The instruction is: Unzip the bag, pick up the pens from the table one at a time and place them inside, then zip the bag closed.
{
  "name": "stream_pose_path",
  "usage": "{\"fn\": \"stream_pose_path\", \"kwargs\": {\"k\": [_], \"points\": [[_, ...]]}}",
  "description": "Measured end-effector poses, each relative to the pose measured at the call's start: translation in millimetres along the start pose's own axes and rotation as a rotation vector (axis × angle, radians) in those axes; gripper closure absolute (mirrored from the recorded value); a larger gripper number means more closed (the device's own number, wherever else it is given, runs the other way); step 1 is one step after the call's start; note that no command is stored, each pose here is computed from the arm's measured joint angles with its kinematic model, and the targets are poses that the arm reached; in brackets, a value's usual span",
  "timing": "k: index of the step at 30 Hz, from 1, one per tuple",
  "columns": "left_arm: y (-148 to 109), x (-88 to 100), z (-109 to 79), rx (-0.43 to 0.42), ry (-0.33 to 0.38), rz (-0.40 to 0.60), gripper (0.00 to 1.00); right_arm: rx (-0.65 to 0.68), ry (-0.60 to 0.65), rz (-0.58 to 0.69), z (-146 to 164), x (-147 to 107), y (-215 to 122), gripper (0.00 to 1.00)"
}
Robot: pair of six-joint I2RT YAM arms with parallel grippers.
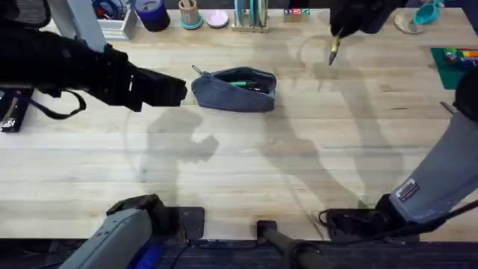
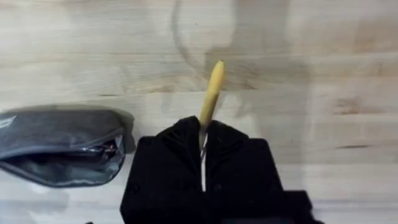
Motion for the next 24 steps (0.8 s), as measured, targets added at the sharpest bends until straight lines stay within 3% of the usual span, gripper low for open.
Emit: {"fn": "stream_pose_path", "kwargs": {"k": [16,24], "points": [[0.0,0.0,0.0,0.0,0.0,0.0,0.005,0.114,-0.208,-0.033,10.4,-13.6,-50.4,0.968],[0.0,-0.1,-0.1,0.0,0.0,0.001,0.005,0.168,-0.274,-0.037,14.8,-18.0,-58.0,0.968]]}}
Point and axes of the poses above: each hand's point on the last joint's axis, 136 mm out from that joint toward the fingers, its own y axis out along the fingers, its own z axis along the line the jaws close on, x = y × z, the point moved 7 cm from there along -y, back along the fingers, and after that the axes turned 4 degrees about y, right-handed, at the moved point
